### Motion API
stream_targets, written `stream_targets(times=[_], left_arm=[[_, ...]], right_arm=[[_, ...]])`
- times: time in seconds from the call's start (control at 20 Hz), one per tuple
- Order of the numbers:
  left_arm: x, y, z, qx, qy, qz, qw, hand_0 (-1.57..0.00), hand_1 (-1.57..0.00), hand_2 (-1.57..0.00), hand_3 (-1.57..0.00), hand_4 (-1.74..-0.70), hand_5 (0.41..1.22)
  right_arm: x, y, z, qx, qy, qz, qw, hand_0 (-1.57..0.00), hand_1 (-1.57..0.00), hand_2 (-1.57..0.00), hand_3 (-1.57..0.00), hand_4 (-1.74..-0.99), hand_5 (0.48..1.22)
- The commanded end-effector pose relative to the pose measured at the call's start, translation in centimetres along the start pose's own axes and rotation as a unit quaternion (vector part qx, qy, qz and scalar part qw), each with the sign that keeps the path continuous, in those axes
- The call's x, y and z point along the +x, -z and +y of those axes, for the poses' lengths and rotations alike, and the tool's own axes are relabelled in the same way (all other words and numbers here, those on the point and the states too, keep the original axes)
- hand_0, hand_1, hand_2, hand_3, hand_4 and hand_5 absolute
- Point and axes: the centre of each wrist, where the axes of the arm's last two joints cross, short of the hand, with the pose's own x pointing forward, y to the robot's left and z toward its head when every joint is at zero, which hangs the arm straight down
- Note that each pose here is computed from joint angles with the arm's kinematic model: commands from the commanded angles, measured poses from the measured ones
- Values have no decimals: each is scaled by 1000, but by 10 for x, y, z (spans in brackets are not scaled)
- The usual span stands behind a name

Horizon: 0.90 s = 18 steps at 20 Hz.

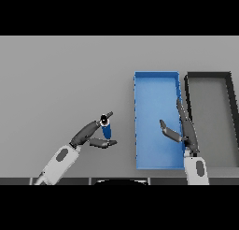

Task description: Pick up the blue pipe and place it into the blue bin.

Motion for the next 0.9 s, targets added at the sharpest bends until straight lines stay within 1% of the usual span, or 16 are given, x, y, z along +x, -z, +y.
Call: stream_targets(times=[0.0,0.1,0.2,0.25,0.3,0.35,0.4,0.45,0.5,0.55,0.65,0.75,0.85], left_arm=[[0,3,-1,1,3,6,1000,1,1,1,1,-1051,418],[-1,10,-9,-9,-21,-5,1000,1,1,1,1,-1078,428],[-3,15,-11,-8,-28,-17,999,1,1,1,1,-1107,463],[-3,17,-13,-5,-42,-25,999,1,0,-54,-40,-1140,502],[-3,19,-17,-2,-58,-32,998,1,-41,-151,-121,-1186,550],[-2,22,-17,1,-75,-38,996,-10,-156,-308,-276,-1243,613],[-1,21,-19,2,-92,-49,995,-125,-319,-485,-535,-1281,735],[-2,24,-20,5,-100,-49,994,-359,-547,-689,-742,-1369,832],[-3,21,-22,10,-100,-49,994,-602,-752,-865,-908,-1439,910],[-1,24,-21,7,-101,-42,994,-796,-915,-1006,-1030,-1497,972],[2,24,-26,0,-100,-50,994,-1075,-1151,-1210,-1194,-1580,1062],[6,27,-34,2,-86,-59,994,-1253,-1302,-1340,-1330,-1530,1119],[8,24,-33,10,-81,-82,993,-1368,-1399,-1423,-1417,-1501,1156]], right_arm=[[1,1,1,1,-3,0,1000,1,1,1,1,-1221,645],[0,-6,6,6,-7,-7,1000,1,1,1,1,-1207,646],[-1,-7,2,-1,-10,-5,1000,1,1,1,1,-1207,650],[0,-4,-2,-2,-10,-9,1000,1,1,1,1,-1210,653],[0,-3,-2,-1,-8,-8,1000,1,1,1,1,-1213,655],[0,-2,3,3,-2,-8,1000,1,1,1,1,-1217,655],[-1,-2,1,1,-3,-4,1000,1,1,1,1,-1220,656],[1,-3,0,1,-5,-10,1000,1,1,1,1,-1220,656],[0,-4,1,0,-7,-8,1000,1,1,1,1,-1219,657],[0,-3,3,0,-2,-9,1000,1,1,1,1,-1224,658],[-1,-1,2,3,4,-7,1000,1,1,1,1,-1233,660],[1,-2,4,6,5,-5,1000,1,1,1,1,-1224,651],[2,1,2,6,8,1,1000,1,1,1,1,-1221,638]])
